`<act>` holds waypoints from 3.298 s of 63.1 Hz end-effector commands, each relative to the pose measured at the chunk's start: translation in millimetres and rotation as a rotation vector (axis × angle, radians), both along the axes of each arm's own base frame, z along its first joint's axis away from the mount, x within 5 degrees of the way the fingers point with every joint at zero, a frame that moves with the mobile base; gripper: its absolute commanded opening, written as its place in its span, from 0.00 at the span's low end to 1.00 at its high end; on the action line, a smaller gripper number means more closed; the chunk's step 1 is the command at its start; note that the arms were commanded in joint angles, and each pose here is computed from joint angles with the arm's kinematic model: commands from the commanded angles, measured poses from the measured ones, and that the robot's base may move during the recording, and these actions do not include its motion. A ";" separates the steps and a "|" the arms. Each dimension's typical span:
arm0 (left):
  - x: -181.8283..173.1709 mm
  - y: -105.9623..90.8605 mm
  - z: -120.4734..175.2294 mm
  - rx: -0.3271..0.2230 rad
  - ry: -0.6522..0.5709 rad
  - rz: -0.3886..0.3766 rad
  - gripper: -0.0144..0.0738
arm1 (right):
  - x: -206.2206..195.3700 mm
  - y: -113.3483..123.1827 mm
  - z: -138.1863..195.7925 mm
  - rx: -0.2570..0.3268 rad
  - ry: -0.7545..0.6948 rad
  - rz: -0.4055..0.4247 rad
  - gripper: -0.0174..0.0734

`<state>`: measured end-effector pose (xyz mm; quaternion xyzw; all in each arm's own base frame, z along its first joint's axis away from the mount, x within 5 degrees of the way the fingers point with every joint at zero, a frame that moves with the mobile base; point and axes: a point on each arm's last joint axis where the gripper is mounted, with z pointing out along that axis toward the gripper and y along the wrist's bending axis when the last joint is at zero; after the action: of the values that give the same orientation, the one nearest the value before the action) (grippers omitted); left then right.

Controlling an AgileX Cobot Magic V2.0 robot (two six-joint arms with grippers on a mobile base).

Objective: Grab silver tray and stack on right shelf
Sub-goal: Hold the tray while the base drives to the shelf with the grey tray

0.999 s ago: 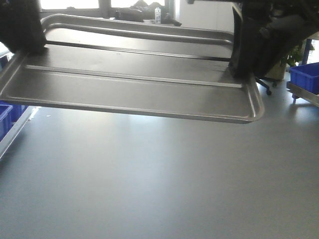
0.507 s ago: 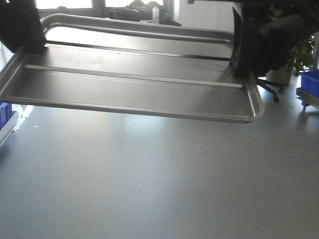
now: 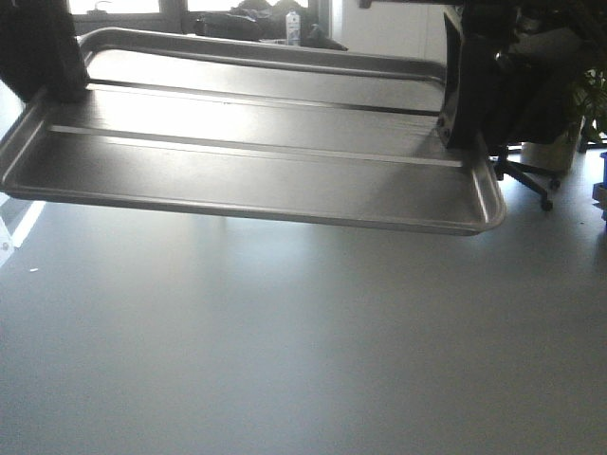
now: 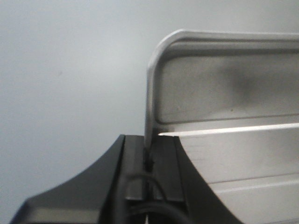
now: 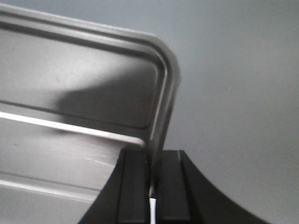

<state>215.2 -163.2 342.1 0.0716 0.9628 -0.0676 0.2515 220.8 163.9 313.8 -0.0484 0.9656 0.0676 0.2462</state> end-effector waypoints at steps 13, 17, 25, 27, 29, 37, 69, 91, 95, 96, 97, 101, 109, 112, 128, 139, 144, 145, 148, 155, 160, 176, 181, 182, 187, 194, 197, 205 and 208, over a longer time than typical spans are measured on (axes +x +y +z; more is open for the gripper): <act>-2.2 3.0 23.5 -0.055 -0.101 -0.007 0.06 | -1.6 -4.1 18.5 0.000 -0.076 0.030 0.25; -2.2 3.0 23.5 -0.055 -0.101 -0.007 0.06 | -1.5 -4.1 18.6 0.001 -0.077 0.030 0.25; -2.1 3.1 23.6 -0.054 -0.102 -0.007 0.06 | -1.6 -4.2 18.5 -0.001 -0.075 0.030 0.25; -2.4 2.8 23.5 -0.059 -0.098 -0.007 0.06 | -1.6 -4.2 18.5 -0.001 -0.075 0.030 0.25; -2.7 2.3 23.3 -0.064 -0.093 -0.007 0.06 | -1.6 -4.2 18.5 -0.001 -0.075 0.030 0.25; -3.0 2.0 23.2 -0.069 -0.089 -0.007 0.06 | -1.7 -4.2 18.5 -0.001 -0.075 0.030 0.25; -3.7 0.4 22.3 -0.084 -0.074 -0.007 0.06 | -1.7 -4.2 18.5 -0.001 -0.075 0.030 0.25; -3.7 0.4 22.3 -0.084 -0.074 -0.007 0.06 | -1.6 -4.2 18.5 0.000 -0.076 0.030 0.25; -3.7 0.4 22.3 -0.084 -0.074 -0.007 0.06 | -1.6 -4.2 18.5 0.000 -0.076 0.030 0.25; -3.7 0.4 22.3 -0.084 -0.074 -0.007 0.06 | -1.6 -4.2 18.5 0.000 -0.076 0.030 0.25; -3.7 0.4 22.3 -0.084 -0.074 -0.007 0.06 | -1.6 -4.2 18.5 0.000 -0.076 0.030 0.25; -3.7 0.4 22.3 -0.084 -0.074 -0.007 0.06 | -1.6 -4.2 18.5 0.000 -0.076 0.030 0.25; -3.7 0.4 22.3 -0.084 -0.074 -0.007 0.06 | -1.7 -4.2 18.4 -0.001 -0.075 0.030 0.25; -3.7 0.4 22.3 -0.084 -0.074 -0.007 0.06 | -1.7 -4.2 18.4 -0.001 -0.075 0.030 0.25; -3.7 0.4 22.3 -0.084 -0.074 -0.007 0.06 | -1.7 -4.2 18.4 -0.001 -0.075 0.030 0.25; -3.8 0.3 22.3 -0.085 -0.072 -0.007 0.06 | -1.7 -4.2 18.4 -0.001 -0.075 0.030 0.25; -3.8 0.3 22.3 -0.085 -0.072 -0.007 0.06 | -1.7 -4.2 18.4 -0.001 -0.075 0.030 0.25; -3.8 0.3 22.3 -0.085 -0.072 -0.007 0.06 | -1.7 -4.2 18.4 -0.001 -0.075 0.030 0.25; -3.8 0.3 22.3 -0.085 -0.072 -0.007 0.06 | -1.7 -4.2 18.4 -0.001 -0.075 0.030 0.25; -3.8 0.3 22.3 -0.086 -0.072 -0.006 0.06 | -1.7 -4.2 18.4 -0.001 -0.075 0.030 0.25; -3.8 0.3 22.3 -0.086 -0.072 -0.006 0.06 | -1.7 -4.2 18.4 -0.001 -0.075 0.030 0.25; -3.8 0.3 22.3 -0.086 -0.072 -0.006 0.06 | -1.7 -4.2 18.4 -0.001 -0.075 0.030 0.25; -3.8 0.3 22.3 -0.086 -0.072 -0.006 0.06 | -1.7 -4.2 18.4 -0.001 -0.075 0.030 0.25; -3.8 0.3 22.3 -0.086 -0.072 -0.006 0.06 | -1.7 -4.2 18.4 -0.001 -0.075 0.030 0.25; -3.9 0.2 22.3 -0.087 -0.071 -0.006 0.06 | -1.7 -4.2 18.4 -0.001 -0.075 0.030 0.25; -3.9 0.2 22.3 -0.087 -0.071 -0.006 0.06 | -1.7 -4.2 18.4 -0.001 -0.075 0.030 0.25; -3.9 0.2 22.3 -0.087 -0.071 -0.006 0.06 | -1.7 -4.2 18.4 -0.001 -0.075 0.030 0.25; -4.0 0.1 22.2 -0.088 -0.070 -0.006 0.06 | -1.7 -4.2 18.4 -0.001 -0.075 0.030 0.25; -4.0 0.1 22.2 -0.088 -0.070 -0.006 0.06 | -1.7 -4.2 18.4 -0.001 -0.075 0.030 0.25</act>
<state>213.2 -165.0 341.4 0.0668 0.9651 -0.0797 0.2401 220.3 162.7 313.3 -0.0494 0.9670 0.0605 0.2424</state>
